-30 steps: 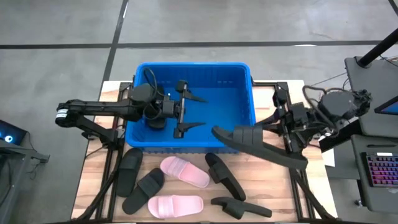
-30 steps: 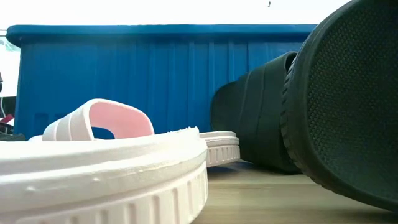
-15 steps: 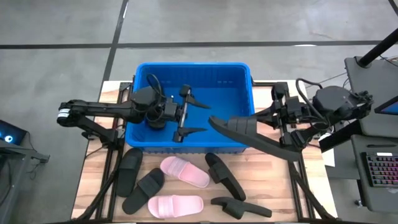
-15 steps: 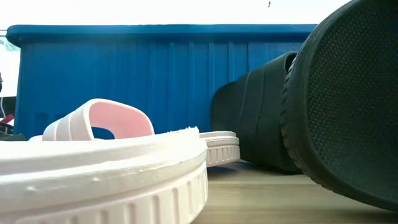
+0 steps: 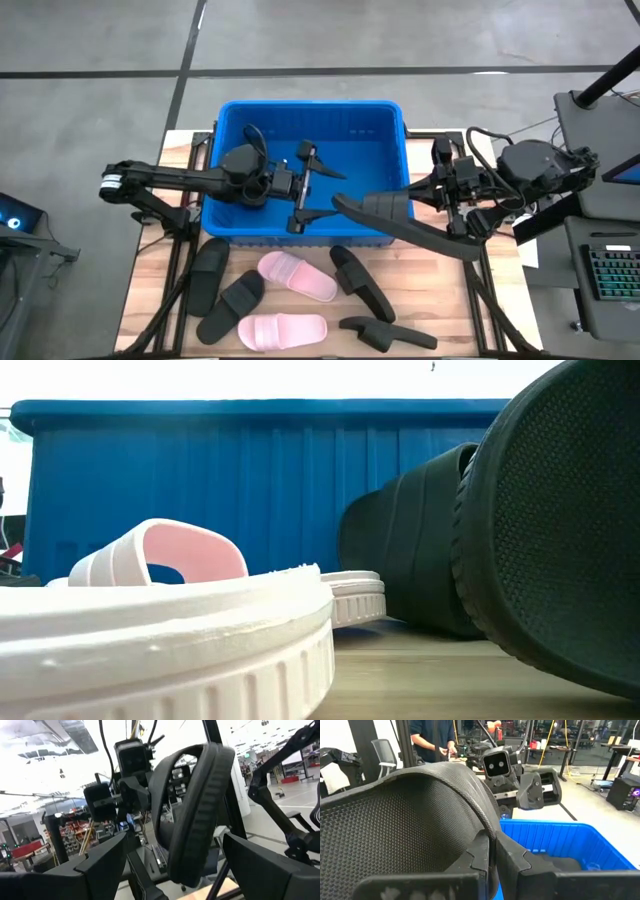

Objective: Pick and place slides into bin
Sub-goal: Stack the black slide on top of the black slide into the blue container

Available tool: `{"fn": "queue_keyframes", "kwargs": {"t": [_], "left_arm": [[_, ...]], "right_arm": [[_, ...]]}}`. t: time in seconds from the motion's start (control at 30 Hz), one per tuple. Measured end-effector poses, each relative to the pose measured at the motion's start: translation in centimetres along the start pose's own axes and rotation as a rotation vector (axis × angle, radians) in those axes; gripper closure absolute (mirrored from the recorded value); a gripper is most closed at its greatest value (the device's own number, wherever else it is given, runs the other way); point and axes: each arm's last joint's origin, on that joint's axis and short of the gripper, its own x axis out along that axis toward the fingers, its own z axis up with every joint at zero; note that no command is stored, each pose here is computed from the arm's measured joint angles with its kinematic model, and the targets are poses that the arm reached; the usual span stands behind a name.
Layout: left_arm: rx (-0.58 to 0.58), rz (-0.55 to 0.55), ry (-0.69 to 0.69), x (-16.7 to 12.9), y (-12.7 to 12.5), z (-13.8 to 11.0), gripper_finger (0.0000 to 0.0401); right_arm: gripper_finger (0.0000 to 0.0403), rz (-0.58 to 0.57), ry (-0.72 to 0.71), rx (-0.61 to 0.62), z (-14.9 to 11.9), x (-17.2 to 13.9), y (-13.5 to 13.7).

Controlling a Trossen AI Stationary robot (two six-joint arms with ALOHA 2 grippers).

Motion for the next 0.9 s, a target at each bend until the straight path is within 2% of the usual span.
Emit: {"fn": "queue_keyframes", "kwargs": {"t": [0.27,0.9], "left_arm": [[0.002,0.001,-0.01,-0.1,0.02,0.29,0.0099],[0.0,-0.006,-0.013,-0.1,-0.04,0.34,0.0224]], "right_arm": [[0.0391,0.0,0.002,0.0,-0.04,0.08,0.02],[0.0391,0.0,0.001,0.007,-0.05,0.1,0.03]]}}
